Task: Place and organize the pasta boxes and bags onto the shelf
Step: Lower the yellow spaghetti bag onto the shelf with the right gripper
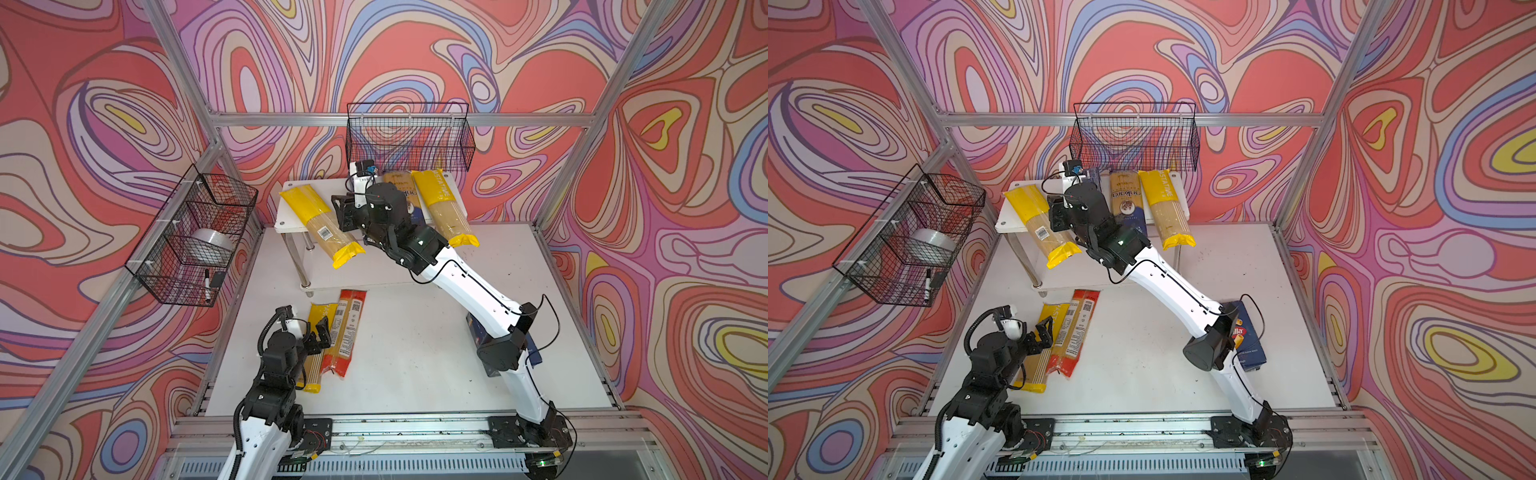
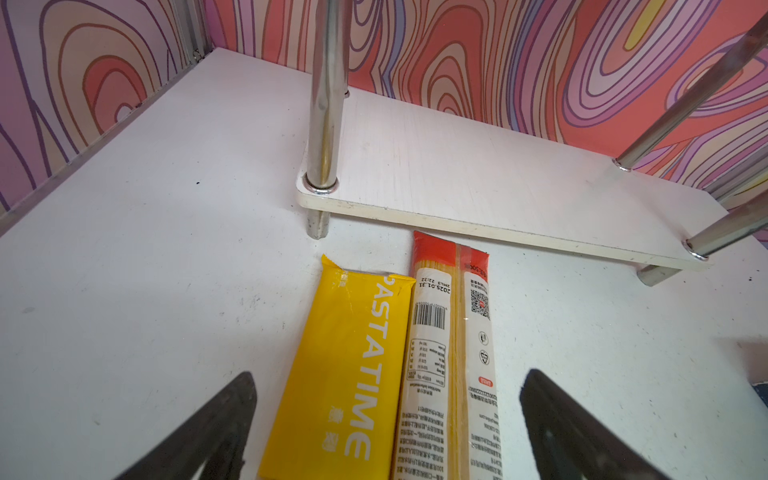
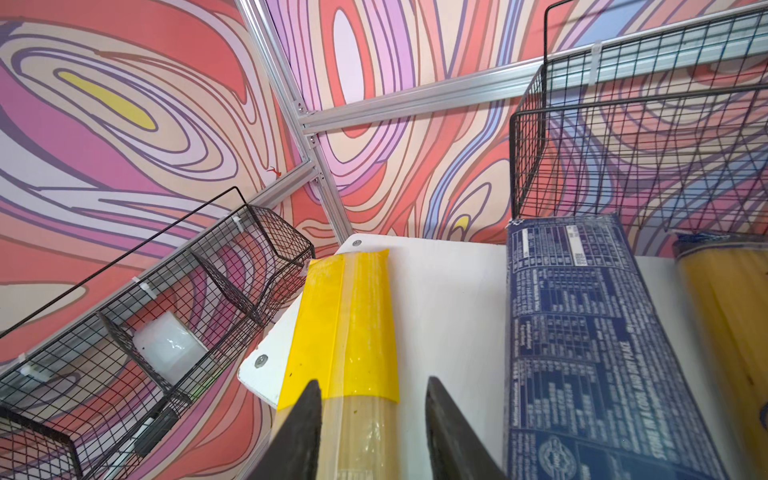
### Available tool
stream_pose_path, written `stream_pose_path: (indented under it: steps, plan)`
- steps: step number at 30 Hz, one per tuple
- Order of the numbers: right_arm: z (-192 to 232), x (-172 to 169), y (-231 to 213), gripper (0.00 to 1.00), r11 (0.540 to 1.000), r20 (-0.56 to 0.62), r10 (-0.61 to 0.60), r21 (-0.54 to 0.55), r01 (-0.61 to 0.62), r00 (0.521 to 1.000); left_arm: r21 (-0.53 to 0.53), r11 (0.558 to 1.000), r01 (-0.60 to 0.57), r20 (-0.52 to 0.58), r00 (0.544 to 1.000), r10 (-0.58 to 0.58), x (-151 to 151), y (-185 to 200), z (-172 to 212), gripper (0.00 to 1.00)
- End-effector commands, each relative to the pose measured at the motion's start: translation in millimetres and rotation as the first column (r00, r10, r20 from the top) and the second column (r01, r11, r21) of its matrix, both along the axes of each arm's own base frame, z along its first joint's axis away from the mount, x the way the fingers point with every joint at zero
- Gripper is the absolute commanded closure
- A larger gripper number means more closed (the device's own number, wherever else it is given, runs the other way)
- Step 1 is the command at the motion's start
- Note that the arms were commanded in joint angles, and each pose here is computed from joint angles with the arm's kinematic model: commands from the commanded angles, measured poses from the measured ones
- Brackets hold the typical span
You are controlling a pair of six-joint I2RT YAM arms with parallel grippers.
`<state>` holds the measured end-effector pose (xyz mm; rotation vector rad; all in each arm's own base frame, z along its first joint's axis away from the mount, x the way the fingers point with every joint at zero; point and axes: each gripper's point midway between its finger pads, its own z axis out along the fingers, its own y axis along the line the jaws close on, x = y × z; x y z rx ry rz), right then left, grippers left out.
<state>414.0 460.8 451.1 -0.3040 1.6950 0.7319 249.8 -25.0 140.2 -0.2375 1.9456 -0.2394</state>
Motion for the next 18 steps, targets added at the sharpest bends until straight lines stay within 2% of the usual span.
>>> stream_pose_path:
  steps: [1, 7, 12, 16, 18]
  plan:
    - [17, -30, -3, 0.57, 0.998, 0.029, 0.054, -0.04, -0.053, 0.998, 0.0, 1.0, -0.008, 0.043, 0.999, 0.008, 2, 2, 15, 0.0]
    - [35, -94, -14, 0.55, 0.987, 0.093, 0.084, -0.146, -0.07, 0.992, 0.001, 1.0, -0.01, 0.041, 0.999, 0.01, 3, 2, 15, 0.0]
    - [20, -120, -27, 0.56, 0.986, 0.073, 0.128, -0.118, -0.119, 0.989, 0.001, 1.0, -0.008, 0.042, 0.999, 0.008, 3, 2, 15, 0.0]
    - [-12, -134, -28, 0.65, 0.983, 0.065, 0.178, -0.062, -0.174, 0.982, 0.0, 1.0, -0.008, 0.042, 0.999, 0.008, 2, 2, 15, 0.0]
    - [-25, -134, -31, 0.73, 0.984, 0.049, 0.169, -0.07, -0.166, 0.984, 0.001, 1.0, -0.006, 0.045, 0.999, 0.006, 2, 2, 15, 0.0]
